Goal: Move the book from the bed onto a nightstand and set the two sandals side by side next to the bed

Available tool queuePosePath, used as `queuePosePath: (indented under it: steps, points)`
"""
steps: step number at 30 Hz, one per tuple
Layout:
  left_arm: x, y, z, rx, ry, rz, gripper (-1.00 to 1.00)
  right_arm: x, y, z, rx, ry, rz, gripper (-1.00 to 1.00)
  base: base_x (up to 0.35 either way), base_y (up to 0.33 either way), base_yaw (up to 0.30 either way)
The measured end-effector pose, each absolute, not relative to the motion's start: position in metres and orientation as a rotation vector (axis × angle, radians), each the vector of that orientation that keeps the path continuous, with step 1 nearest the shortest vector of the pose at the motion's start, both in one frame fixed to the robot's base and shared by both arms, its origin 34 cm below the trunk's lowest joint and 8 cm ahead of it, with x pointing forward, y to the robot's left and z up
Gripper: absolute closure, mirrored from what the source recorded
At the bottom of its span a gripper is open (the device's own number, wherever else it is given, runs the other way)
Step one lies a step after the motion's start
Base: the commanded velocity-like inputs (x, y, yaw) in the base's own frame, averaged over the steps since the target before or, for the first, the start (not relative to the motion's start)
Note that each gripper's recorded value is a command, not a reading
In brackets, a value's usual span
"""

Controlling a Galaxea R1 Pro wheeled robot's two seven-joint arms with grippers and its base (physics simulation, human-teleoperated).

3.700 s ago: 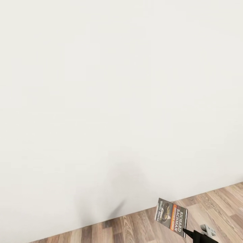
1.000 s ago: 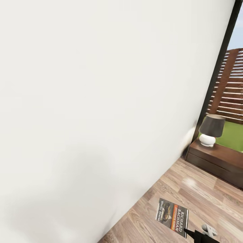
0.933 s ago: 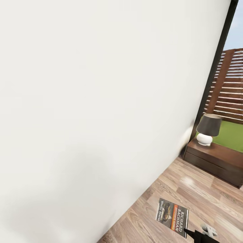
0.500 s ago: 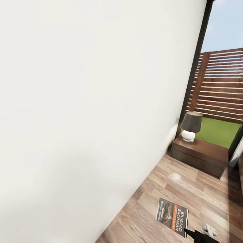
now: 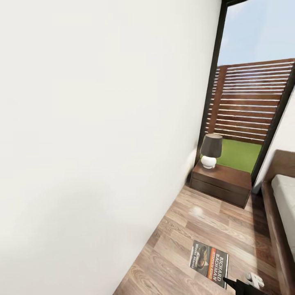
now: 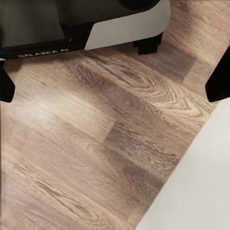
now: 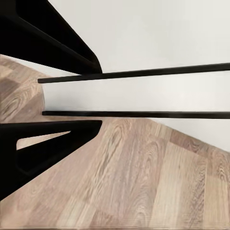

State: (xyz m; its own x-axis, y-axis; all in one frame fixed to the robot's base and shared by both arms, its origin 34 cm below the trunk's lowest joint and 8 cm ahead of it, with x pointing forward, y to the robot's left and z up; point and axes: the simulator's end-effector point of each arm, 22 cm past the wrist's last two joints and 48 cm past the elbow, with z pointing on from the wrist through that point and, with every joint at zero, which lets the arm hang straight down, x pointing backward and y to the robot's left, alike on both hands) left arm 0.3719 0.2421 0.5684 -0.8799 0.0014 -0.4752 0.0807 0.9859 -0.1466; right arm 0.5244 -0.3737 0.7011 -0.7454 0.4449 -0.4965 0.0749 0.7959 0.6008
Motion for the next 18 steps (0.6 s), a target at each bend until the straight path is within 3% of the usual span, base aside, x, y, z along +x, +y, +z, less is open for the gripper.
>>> queuePosePath:
  steps: [12, 18]
  points:
    - [0.3721, 0.2421, 0.5682, 0.058, 2.639, -0.222, -1.00, 0.5246, -0.3737, 0.7007, 0.382, 2.334, 0.745, 1.00, 0.060, 0.004, -0.284]
    - [0.3720, 0.2421, 0.5684, 0.058, 2.638, -0.222, -1.00, 0.5246, -0.3737, 0.7011, 0.382, 2.332, 0.745, 1.00, 0.201, 0.097, -0.284]
